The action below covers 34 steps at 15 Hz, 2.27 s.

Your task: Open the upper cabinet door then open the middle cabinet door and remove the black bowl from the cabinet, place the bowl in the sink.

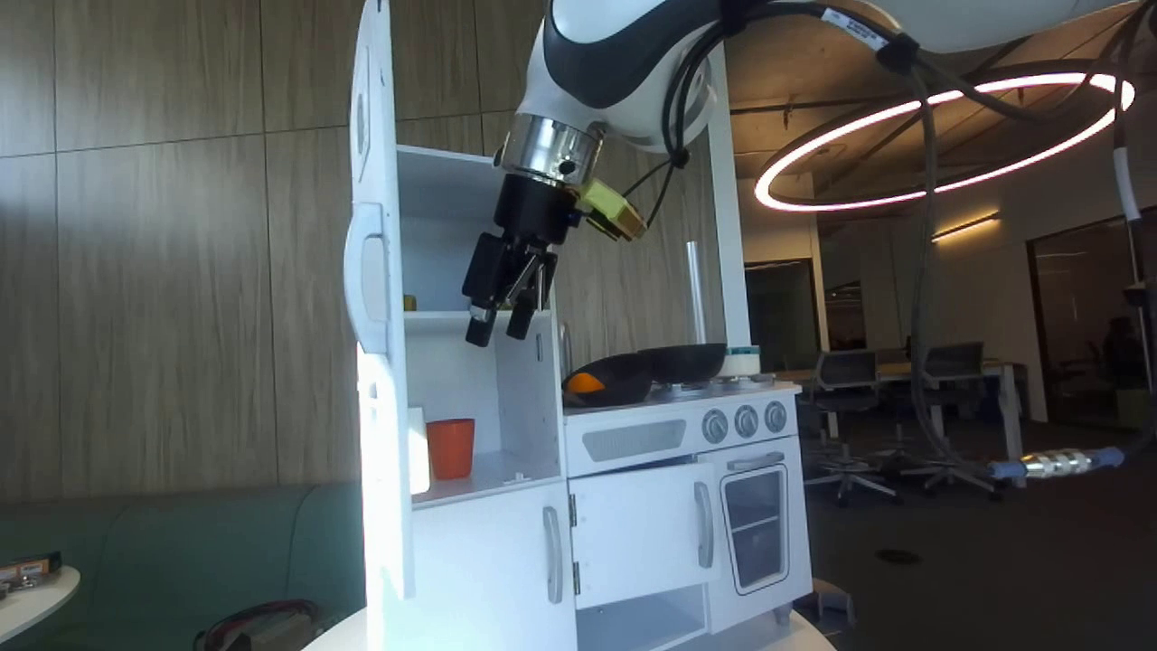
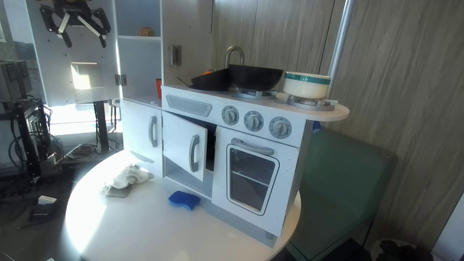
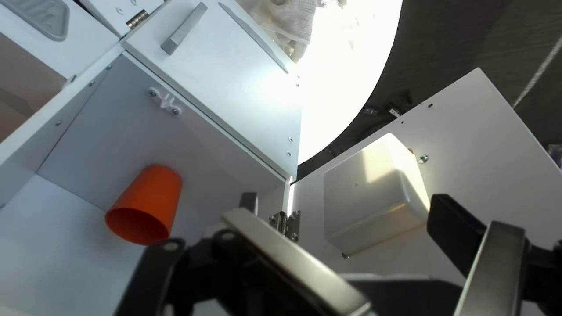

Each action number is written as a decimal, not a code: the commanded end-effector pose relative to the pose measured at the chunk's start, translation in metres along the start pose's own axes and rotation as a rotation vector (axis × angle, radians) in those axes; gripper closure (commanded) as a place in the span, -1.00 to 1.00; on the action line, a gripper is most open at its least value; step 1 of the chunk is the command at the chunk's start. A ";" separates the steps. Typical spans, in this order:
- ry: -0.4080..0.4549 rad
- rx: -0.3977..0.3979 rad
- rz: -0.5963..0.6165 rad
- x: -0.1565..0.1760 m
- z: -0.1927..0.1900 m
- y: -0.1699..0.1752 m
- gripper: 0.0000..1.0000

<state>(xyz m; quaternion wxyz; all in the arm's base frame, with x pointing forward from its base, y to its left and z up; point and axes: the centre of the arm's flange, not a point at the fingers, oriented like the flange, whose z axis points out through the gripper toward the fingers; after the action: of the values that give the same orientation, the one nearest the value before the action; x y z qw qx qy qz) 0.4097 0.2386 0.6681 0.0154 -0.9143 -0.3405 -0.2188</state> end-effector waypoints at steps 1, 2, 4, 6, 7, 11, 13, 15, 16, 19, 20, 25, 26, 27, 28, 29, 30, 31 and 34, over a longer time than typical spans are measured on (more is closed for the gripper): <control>-0.028 -0.069 -0.011 0.006 -0.013 0.049 -1.00; -0.015 -0.036 0.012 -0.003 -0.001 0.022 -1.00; -0.027 -0.058 0.013 -0.006 -0.003 0.043 -1.00; -0.029 -0.059 0.013 -0.007 -0.004 0.048 -1.00; -0.030 -0.059 0.011 -0.007 -0.004 0.047 -1.00; -0.013 0.027 0.044 -0.051 0.000 0.063 -1.00; -0.009 0.085 0.097 -0.082 -0.002 0.072 -1.00; -0.034 0.125 0.144 -0.114 0.002 0.087 -1.00; -0.059 0.130 0.158 -0.131 0.010 0.095 -1.00; -0.114 0.166 0.208 -0.169 0.038 0.119 -1.00; -0.130 0.165 0.226 -0.179 0.050 0.125 -1.00; -0.186 0.127 0.299 -0.220 0.107 0.154 -1.00; -0.187 0.101 0.316 -0.226 0.115 0.161 -1.00; -0.184 0.080 0.327 -0.230 0.123 0.167 -1.00; -0.171 0.038 0.322 -0.234 0.131 0.174 -1.00; -0.165 -0.012 0.315 -0.236 0.136 0.179 -1.00; -0.149 -0.075 0.298 -0.237 0.139 0.185 -1.00; -0.135 -0.130 0.282 -0.236 0.137 0.188 -1.00; -0.089 -0.275 0.240 -0.235 0.133 0.198 -1.00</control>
<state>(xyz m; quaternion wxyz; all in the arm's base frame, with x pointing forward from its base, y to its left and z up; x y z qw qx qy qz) 0.4249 -0.0302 0.4718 -0.0424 -0.9623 -0.2048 -0.1739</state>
